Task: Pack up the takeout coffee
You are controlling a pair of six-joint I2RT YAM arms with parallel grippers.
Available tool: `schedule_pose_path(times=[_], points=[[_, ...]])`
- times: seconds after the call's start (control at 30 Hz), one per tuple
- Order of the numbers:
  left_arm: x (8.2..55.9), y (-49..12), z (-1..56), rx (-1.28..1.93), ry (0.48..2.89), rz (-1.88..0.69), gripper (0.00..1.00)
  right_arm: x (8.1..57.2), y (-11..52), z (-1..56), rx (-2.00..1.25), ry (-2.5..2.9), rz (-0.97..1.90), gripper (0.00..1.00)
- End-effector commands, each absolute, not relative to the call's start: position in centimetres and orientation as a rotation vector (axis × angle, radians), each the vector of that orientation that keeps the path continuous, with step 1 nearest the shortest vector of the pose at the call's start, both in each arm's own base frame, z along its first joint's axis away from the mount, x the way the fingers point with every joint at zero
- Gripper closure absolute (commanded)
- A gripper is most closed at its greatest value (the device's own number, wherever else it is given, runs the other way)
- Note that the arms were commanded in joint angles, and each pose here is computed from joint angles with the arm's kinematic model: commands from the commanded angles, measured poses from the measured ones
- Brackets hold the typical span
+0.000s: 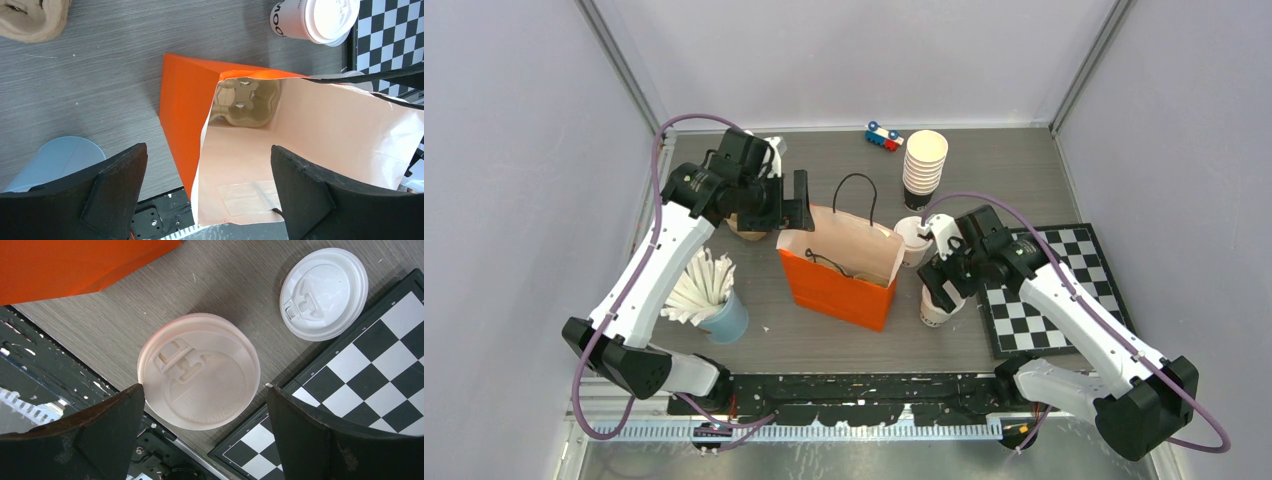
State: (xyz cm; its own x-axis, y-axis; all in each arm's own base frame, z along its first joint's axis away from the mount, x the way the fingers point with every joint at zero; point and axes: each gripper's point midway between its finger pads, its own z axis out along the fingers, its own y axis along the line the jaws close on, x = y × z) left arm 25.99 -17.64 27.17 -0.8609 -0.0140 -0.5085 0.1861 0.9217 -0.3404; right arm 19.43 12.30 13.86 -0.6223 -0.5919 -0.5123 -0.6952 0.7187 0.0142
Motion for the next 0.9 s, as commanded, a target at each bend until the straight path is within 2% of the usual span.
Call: schedule_pose_path(times=[0.0,0.87], points=[[26.1,-17.6,28.1,0.136,2.509,-0.540,0.05,19.8,12.7,15.2,-0.970,2.406,0.314,0.04],[26.2,-17.6,27.9,0.136,2.510,-0.542,0.05,19.5,12.8,13.2,-0.982,2.419,0.321,0.09]])
